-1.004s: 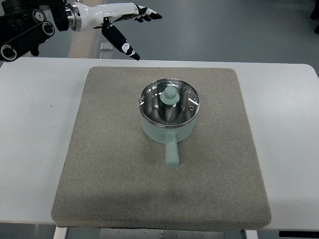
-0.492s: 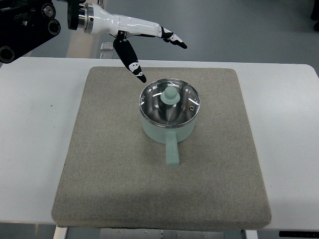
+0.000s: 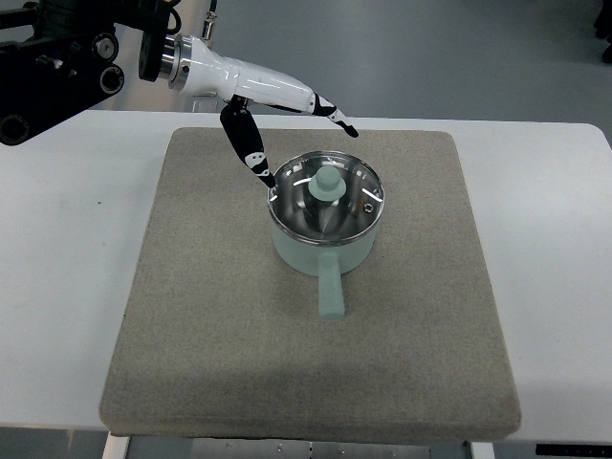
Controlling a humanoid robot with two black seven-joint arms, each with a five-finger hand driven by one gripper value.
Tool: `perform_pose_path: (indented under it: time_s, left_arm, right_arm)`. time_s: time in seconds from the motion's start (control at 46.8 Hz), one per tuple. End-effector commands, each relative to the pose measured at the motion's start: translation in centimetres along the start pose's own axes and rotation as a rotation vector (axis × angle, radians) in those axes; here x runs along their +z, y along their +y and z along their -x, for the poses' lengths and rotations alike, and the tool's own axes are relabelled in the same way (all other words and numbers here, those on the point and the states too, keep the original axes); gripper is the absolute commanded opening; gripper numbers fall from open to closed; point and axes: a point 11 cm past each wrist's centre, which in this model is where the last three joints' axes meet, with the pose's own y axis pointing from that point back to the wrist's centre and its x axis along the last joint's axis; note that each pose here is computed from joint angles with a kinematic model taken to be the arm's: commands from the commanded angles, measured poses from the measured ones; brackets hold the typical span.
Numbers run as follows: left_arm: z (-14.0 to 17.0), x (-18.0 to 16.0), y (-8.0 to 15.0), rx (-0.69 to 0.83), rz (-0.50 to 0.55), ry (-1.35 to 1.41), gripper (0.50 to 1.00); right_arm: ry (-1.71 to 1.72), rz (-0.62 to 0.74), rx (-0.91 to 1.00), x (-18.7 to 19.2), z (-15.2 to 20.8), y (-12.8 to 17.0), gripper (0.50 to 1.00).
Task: Place lid left of pot with left hand
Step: 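Lower the left hand onto the glass lid's mint-green knob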
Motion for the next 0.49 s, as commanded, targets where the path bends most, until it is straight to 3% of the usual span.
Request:
perform_pose_path:
  time_s: [0.0,0.47]
  left_arm:
    - [0.3,0.0,-0.2,-0.007,0.0,-0.003,0.992]
    - [-0.9,0.2,-0.2,-0.083,-0.077,-0.246,0.984]
  right_arm:
    - [0.0,0.0,0.0,0.0,0.0,0.0,0.921]
    - [0.0,0.0,0.0,0.0,0.0,0.0,0.921]
